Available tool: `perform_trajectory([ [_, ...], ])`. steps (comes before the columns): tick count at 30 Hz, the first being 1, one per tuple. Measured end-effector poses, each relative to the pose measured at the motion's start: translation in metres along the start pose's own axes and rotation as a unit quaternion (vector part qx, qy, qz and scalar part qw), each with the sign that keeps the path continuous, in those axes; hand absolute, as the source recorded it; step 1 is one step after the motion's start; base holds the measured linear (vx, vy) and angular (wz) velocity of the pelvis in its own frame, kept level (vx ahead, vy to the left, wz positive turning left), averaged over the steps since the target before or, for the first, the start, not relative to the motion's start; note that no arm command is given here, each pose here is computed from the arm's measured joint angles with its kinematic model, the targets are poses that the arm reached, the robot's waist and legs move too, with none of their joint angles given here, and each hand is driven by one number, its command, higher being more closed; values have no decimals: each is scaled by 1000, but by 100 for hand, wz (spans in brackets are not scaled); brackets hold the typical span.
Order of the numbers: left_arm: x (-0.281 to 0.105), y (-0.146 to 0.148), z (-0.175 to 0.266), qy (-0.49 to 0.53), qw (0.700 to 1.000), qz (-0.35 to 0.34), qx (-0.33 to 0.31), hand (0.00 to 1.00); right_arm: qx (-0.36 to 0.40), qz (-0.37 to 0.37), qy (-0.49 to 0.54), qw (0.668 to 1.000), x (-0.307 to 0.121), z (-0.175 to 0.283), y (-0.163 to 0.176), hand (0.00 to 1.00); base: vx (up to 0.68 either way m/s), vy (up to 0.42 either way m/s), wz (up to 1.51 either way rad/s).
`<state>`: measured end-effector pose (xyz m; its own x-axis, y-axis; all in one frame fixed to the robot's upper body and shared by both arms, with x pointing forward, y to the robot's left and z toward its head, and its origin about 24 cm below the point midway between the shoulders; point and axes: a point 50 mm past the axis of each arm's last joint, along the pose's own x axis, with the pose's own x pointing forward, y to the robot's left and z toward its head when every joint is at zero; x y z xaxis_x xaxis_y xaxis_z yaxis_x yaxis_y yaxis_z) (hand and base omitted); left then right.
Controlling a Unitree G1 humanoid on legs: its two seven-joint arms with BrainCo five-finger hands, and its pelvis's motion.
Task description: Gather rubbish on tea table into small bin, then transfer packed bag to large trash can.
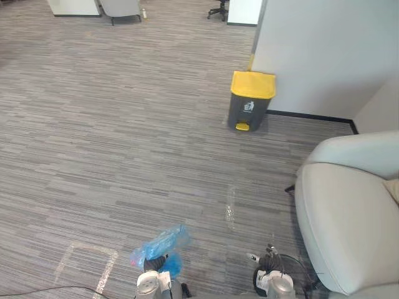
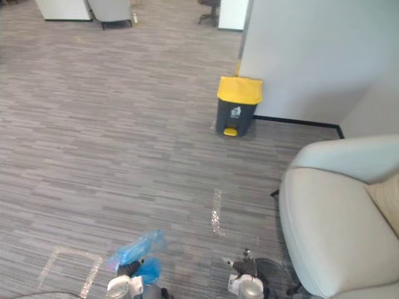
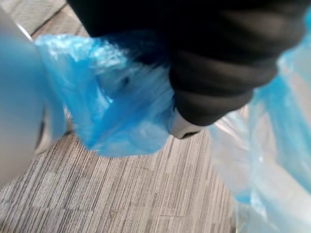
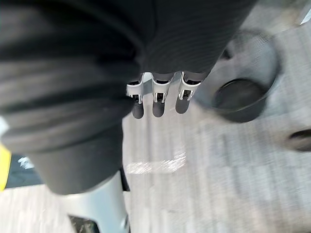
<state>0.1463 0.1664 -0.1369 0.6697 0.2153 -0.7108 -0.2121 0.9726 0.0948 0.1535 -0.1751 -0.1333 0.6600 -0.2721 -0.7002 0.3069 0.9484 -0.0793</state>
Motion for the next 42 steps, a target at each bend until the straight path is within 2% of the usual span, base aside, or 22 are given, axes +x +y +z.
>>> perform_trajectory([
  [3, 3, 14, 1, 0, 1000, 9, 25, 100, 4, 14, 25, 1000, -1, -8, 12, 0, 149, 87, -13],
  [8, -1, 9, -6, 7, 999, -2, 36, 100, -7, 17, 35, 999, -7, -18, 10, 0, 112, 94, -55],
  [17, -2, 0, -10, 21, 1000, -5, 16, 100, -5, 16, 28, 999, -4, -13, 11, 0, 214, -88, -12],
  [20, -3, -14, -13, 32, 999, -17, 0, 100, -30, 6, 20, 999, 1, -7, 0, 0, 511, -159, 2],
  [27, -1, -13, -2, 10, 1000, -21, -9, 100, -36, 20, 16, 999, -2, -7, 8, 0, 446, -124, 6],
  [33, -1, -14, 7, -13, 1000, -23, -11, 100, -28, 27, 3, 999, 0, 3, 16, 0, 413, 168, -65],
  [42, -1, -4, 2, -5, 1000, -20, 13, 100, -40, 35, 26, 998, -4, -11, 18, 0, 434, 272, -18],
])
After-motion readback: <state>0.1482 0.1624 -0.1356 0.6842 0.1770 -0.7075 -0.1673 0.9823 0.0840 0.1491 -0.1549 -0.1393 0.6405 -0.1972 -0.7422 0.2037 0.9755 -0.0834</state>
